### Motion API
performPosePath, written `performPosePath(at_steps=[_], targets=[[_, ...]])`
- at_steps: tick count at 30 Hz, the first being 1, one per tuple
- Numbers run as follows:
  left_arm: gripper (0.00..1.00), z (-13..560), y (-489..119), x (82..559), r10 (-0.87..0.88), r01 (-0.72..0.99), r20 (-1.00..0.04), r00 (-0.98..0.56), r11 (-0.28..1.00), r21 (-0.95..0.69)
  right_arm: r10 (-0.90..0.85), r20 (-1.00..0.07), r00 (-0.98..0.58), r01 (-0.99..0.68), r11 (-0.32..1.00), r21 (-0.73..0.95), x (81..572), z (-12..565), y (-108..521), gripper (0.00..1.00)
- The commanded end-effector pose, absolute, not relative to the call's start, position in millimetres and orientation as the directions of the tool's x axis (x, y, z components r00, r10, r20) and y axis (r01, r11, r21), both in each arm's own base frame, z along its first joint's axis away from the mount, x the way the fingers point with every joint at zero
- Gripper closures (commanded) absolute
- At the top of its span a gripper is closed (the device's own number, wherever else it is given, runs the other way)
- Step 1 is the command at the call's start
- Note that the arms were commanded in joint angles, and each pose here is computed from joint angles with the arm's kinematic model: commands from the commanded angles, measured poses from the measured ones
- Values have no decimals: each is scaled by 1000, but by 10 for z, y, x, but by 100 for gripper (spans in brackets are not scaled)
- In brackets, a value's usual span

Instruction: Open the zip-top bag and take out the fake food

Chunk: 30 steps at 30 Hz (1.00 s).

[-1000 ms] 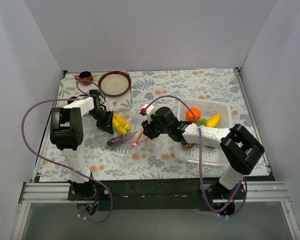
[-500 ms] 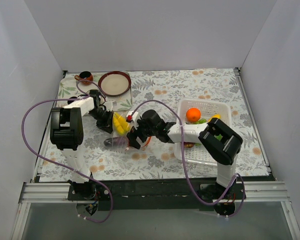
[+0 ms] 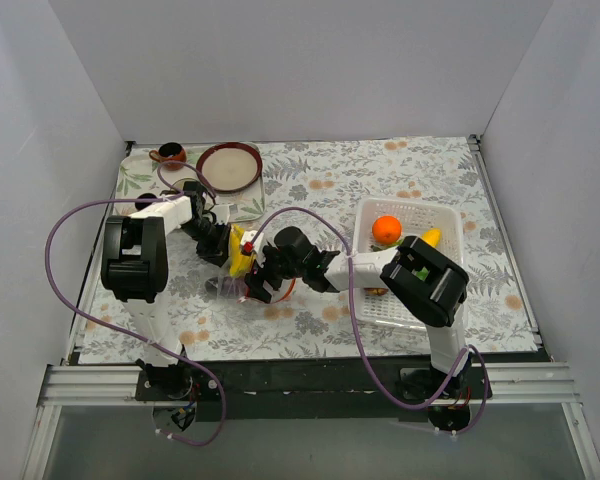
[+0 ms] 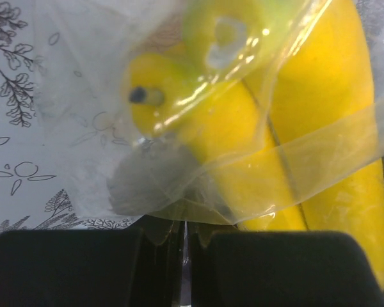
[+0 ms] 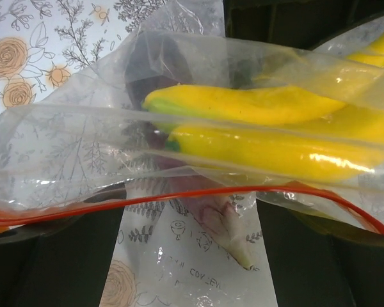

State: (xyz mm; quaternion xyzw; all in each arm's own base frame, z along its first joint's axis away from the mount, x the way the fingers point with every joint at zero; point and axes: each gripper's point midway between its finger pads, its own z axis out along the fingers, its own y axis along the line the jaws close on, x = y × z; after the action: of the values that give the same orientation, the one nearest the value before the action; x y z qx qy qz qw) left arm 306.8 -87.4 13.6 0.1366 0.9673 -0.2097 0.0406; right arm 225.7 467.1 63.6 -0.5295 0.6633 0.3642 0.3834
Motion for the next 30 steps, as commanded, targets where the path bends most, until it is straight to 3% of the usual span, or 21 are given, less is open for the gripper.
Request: performPosePath(at_steps=[1,8,9,11,12,13,19,30], targets=[[100,-233,-765,2883,302,306,-64,-951,894,-328,-425,-896,-126,-986,156,64,2241,476,4675,15],[100,-146,-743,2786,323,323,-56,-945,887,-330,-459,-875,-154,-978,198,69,2233,324,4532,49],[100,-138,-737,2795,326,328,-61,-943,888,-323,-450,-881,-146,-978,200,59,2244,411,4544,61],[100,-137,-697,2808,328,331,-65,-943,893,-304,-466,-872,-149,-975,218,50,2266,452,4492,74],[100,-138,-681,2823,325,331,-69,-943,896,-296,-460,-877,-140,-974,222,39,2268,564,4479,94],[100,-138,-661,2845,324,331,-73,-943,899,-287,-467,-874,-137,-972,233,29,2286,598,4445,99],[100,-204,-409,2993,335,347,-97,-937,923,-167,-473,-860,-191,-942,335,25,2169,916,3999,99],[100,-280,-113,3150,322,331,-101,-941,938,-98,-377,-851,-367,-716,698,-1,2102,1413,2803,99]])
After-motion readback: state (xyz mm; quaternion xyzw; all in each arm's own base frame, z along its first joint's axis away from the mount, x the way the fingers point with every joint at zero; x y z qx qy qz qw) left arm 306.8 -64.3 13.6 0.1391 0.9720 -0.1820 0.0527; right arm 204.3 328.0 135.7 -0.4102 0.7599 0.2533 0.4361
